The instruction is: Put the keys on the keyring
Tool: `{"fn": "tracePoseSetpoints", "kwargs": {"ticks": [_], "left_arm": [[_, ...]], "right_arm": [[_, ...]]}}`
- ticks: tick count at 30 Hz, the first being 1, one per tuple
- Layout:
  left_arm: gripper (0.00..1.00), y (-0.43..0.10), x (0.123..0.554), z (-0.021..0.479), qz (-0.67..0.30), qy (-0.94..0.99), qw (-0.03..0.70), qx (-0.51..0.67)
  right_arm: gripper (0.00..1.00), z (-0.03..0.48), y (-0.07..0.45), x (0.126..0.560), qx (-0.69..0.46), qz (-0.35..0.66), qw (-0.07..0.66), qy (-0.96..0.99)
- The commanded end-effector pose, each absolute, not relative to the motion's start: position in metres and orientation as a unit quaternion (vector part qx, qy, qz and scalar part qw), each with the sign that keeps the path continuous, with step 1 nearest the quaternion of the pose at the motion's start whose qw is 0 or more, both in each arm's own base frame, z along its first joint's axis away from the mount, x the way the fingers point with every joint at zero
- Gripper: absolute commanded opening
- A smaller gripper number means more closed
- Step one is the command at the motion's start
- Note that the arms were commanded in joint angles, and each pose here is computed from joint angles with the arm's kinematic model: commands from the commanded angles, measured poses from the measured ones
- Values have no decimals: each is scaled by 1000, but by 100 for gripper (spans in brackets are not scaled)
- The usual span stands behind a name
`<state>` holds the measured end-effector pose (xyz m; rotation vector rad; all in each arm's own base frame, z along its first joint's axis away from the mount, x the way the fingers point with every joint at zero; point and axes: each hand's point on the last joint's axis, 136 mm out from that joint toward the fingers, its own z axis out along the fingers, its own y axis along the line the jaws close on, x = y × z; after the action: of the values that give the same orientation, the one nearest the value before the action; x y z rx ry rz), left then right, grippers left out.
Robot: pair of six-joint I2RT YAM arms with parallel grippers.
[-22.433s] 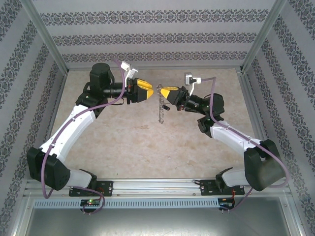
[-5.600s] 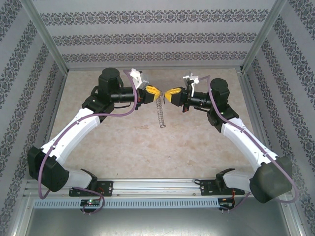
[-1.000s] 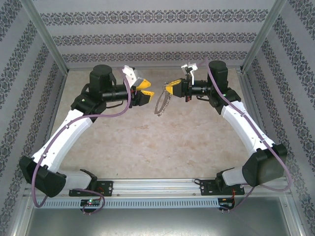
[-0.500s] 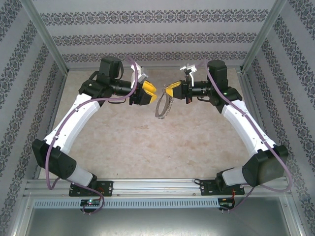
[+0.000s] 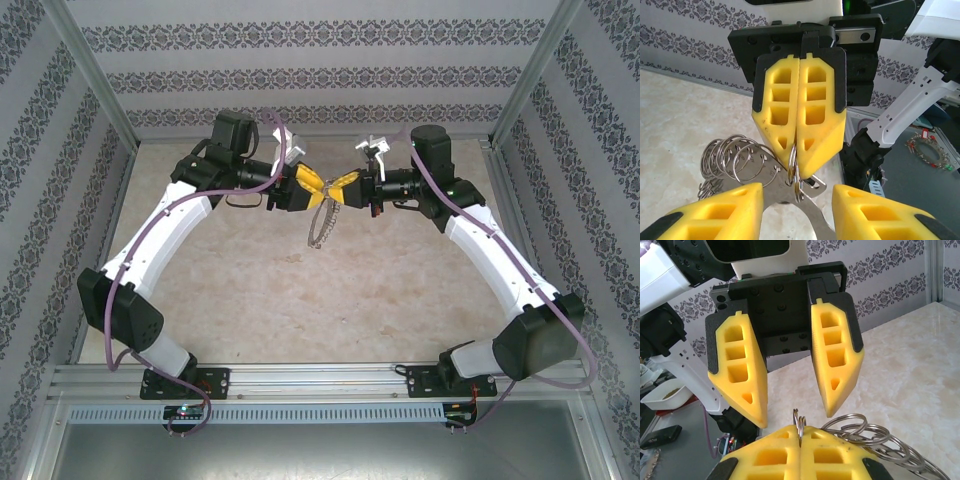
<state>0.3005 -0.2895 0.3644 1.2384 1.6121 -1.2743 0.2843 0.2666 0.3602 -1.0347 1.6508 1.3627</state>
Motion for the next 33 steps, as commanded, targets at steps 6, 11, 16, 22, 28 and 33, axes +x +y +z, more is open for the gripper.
{"fn": "tracePoseSetpoints", "kwargs": {"ticks": [6,11,16,22,28,33], "left_arm": [[29,-291,299,381,-520,598,366,488],[20,-292,299,382,-529,593,361,488],[10,-294,299,380,-537,591,352,488],[0,-299,297,376,-542,591,342,489],[0,-302,295,372,-542,590,338,494],[0,-302,300,369,-530,596,348,492]], "right_arm": [[0,363,272,284,-425,530,383,626],[0,362,273,286,-424,530,382,627],[0,361,273,286,-425,529,383,627],[0,359,274,288,-424,527,383,630],[0,359,274,289,-423,525,385,631],[3,362,271,292,-416,521,392,634]]}}
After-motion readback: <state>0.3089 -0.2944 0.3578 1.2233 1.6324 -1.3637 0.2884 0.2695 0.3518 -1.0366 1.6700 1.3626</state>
